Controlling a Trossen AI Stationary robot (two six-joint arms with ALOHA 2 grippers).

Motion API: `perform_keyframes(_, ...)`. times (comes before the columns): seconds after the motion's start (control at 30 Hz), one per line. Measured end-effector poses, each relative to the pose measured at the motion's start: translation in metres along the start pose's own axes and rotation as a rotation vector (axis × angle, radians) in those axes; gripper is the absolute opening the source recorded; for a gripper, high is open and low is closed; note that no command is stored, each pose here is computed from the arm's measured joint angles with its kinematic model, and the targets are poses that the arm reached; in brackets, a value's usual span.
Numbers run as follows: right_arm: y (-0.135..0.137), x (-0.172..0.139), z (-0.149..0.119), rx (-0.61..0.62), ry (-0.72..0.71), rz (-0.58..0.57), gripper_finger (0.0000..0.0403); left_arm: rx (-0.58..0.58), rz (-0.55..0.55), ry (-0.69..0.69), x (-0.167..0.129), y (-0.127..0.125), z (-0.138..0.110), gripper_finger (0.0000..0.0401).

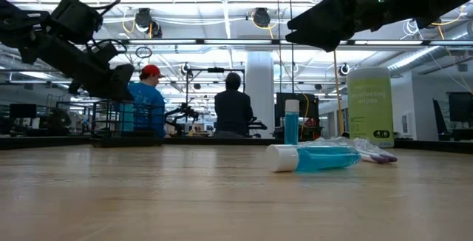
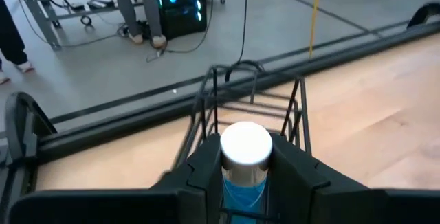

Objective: Pick & Place toothbrushing station
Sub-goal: Put the middle mouthwash into the middle compartment of the wire organizer, then put the bottom mouthwash into the middle compartment of the wire organizer

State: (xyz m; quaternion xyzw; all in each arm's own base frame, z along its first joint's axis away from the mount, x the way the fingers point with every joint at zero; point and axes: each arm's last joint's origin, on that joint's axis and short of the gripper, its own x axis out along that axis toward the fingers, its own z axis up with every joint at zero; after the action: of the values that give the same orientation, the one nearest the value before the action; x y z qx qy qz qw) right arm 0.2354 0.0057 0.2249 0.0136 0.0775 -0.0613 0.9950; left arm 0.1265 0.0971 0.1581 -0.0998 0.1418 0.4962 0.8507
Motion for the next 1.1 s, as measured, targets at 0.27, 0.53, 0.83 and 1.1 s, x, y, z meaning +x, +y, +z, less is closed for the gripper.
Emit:
perform_keyframes(0.27,-0.002,0.0,0.0,0.001,0.001,-0.005,0.0242,0.014,0.007,0.022,0.013,-0.005,-0.006,0.0096)
perform_keyframes(0.53,-0.002,0.0,0.0,0.001,0.002,-0.005,0.0242,0.039,0.011,0.044,0.022,-0.008,-0.012,0.0097)
perform_keyframes(0.83,-0.002,0.0,0.0,0.001,0.002,-0.004,0.0242,0.039,0.021,0.055,0.024,-0.008,-0.015,0.0192)
perform_keyframes(1.1,-0.002,0.0,0.0,0.002,0.002,-0.004,0.0242,0.043,0.026,0.053,0.024,-0.008,-0.015,0.0205)
